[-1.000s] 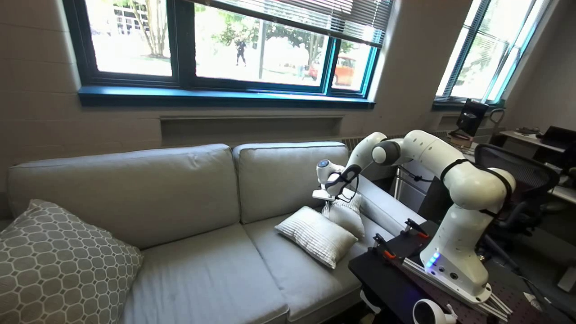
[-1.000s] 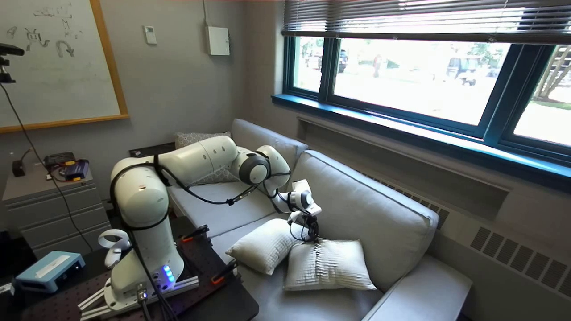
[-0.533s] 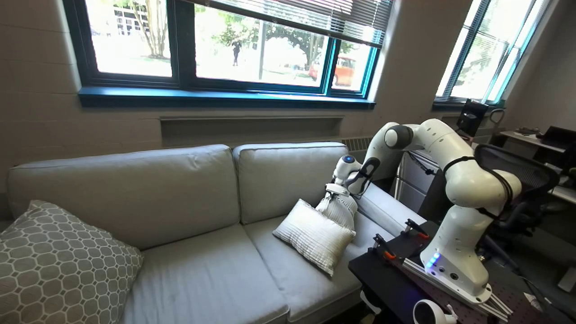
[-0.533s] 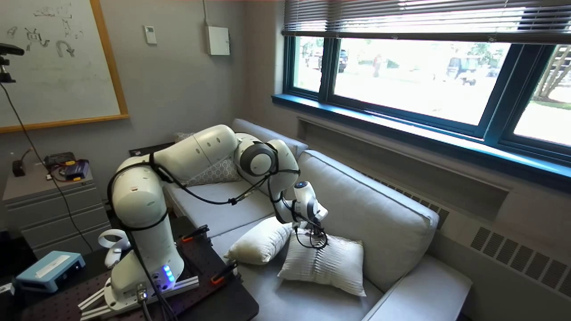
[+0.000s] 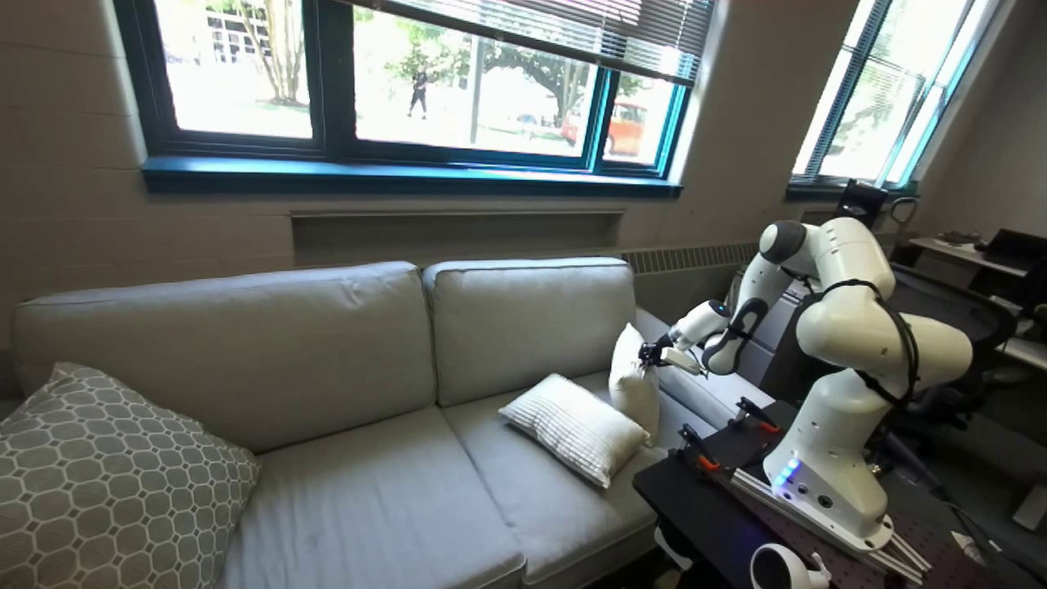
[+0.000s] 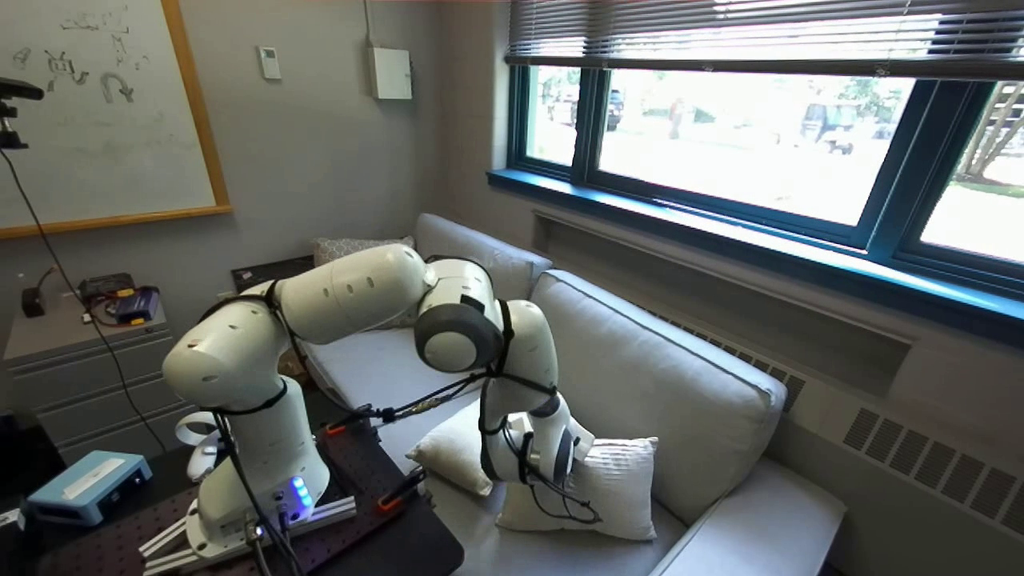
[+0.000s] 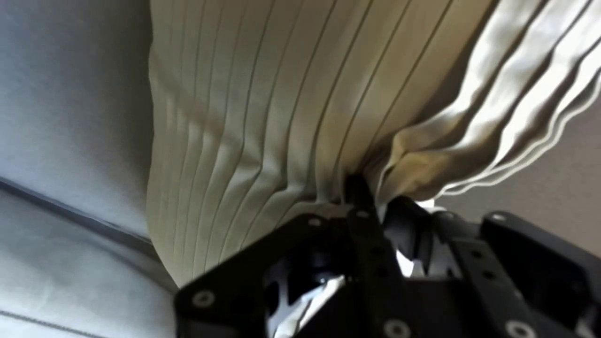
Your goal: Place the striped pillows against the right armrest
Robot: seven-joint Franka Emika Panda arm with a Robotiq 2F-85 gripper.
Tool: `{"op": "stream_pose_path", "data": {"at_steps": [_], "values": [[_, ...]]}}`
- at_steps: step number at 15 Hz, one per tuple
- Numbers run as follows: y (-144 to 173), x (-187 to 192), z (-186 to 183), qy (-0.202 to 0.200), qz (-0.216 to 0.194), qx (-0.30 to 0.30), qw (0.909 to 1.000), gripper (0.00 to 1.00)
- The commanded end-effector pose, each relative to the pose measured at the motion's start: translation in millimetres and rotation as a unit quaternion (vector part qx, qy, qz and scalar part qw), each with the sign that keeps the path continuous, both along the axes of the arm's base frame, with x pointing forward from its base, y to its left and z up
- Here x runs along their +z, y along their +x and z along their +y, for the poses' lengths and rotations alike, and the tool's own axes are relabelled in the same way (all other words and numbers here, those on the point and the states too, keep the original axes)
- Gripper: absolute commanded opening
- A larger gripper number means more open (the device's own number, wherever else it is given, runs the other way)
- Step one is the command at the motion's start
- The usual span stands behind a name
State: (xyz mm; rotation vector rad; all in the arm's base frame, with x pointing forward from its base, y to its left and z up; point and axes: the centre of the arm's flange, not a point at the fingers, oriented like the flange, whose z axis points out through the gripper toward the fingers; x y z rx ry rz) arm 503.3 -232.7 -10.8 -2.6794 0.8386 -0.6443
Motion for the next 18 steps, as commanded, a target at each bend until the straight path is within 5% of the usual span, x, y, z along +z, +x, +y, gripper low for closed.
{"op": "stream_pose_path", "data": {"at_steps": [1, 4, 7, 13, 18], "values": [[-51.5, -10.3, -69.6, 0.020, 0.028, -0.005, 0.9994, 0.02], [-92.9, -27.9, -126.0, -0.041, 0.055, -0.103, 0.9923, 0.02], [-95.7, -11.1, -158.3, -0.069, 0.052, -0.195, 0.9770, 0.04], [20.9, 19.5, -123.5, -0.129, 0.004, -0.325, 0.9367, 0.04], [113.3, 24.0, -54.4, -0.198, 0.030, -0.398, 0.8955, 0.04]]}}
